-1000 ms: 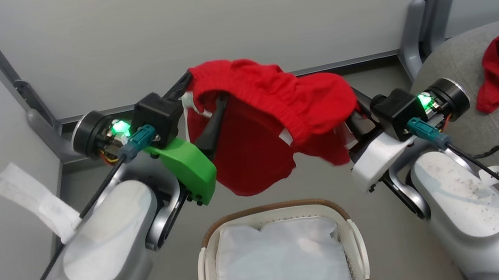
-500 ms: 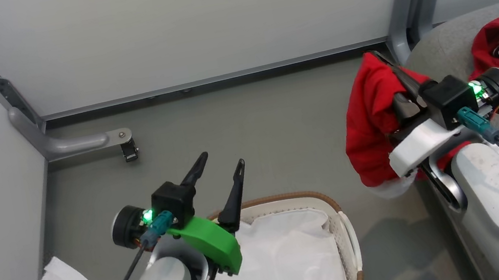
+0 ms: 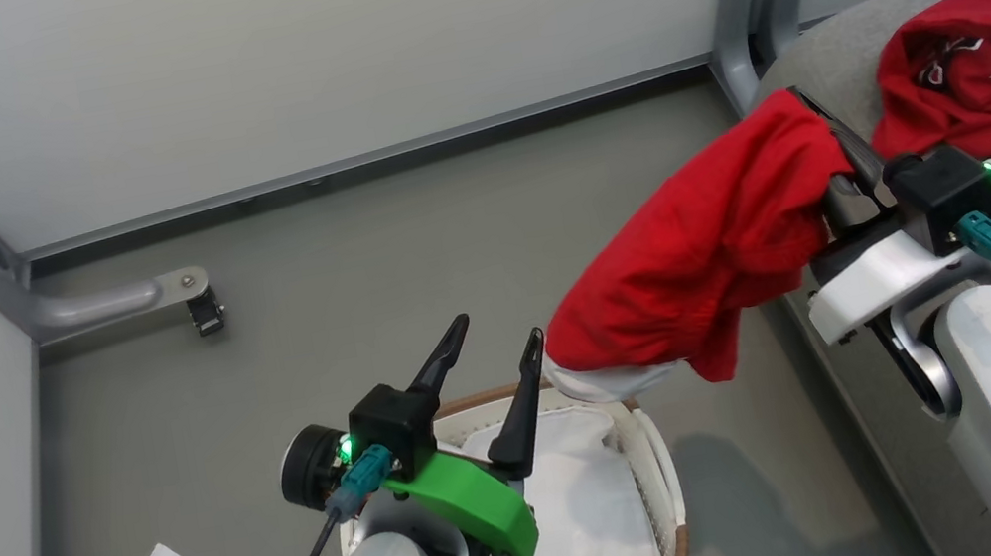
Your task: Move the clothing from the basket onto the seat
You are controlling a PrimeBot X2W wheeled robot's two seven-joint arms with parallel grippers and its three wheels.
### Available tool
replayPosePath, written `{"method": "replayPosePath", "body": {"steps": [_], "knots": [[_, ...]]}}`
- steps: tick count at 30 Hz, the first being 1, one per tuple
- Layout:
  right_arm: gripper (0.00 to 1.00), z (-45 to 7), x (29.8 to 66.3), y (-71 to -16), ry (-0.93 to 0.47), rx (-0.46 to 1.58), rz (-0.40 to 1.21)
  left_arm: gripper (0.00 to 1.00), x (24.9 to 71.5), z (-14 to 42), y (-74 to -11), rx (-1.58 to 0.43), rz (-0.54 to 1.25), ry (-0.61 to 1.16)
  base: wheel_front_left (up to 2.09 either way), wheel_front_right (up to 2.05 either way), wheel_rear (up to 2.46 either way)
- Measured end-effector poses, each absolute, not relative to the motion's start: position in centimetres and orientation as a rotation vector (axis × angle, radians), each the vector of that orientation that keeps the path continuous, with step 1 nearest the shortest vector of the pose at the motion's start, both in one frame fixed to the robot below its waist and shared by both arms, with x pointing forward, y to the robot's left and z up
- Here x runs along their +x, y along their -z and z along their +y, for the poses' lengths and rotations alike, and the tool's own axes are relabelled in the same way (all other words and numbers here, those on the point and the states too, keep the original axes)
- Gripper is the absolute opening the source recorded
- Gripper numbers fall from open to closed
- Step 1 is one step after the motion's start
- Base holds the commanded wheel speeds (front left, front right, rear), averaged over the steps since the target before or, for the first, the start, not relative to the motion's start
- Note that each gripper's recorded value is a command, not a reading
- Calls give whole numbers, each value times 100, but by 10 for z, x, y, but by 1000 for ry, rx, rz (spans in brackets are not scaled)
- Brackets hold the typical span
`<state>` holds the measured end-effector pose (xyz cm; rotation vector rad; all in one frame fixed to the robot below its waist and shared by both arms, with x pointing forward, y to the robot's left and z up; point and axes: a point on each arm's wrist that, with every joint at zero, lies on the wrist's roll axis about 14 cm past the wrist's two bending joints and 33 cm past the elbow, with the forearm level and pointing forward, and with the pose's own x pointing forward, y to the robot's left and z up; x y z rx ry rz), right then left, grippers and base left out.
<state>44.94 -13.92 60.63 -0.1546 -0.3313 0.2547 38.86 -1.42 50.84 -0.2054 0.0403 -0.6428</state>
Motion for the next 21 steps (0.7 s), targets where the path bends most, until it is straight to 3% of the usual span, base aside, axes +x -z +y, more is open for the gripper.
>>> {"method": "replayPosePath", "body": {"steps": [21], "knots": [[0, -268, 398, -568, 65, -233, -189, 100, 371, -114, -482, -211, 106, 970, 0, 0, 0]]}}
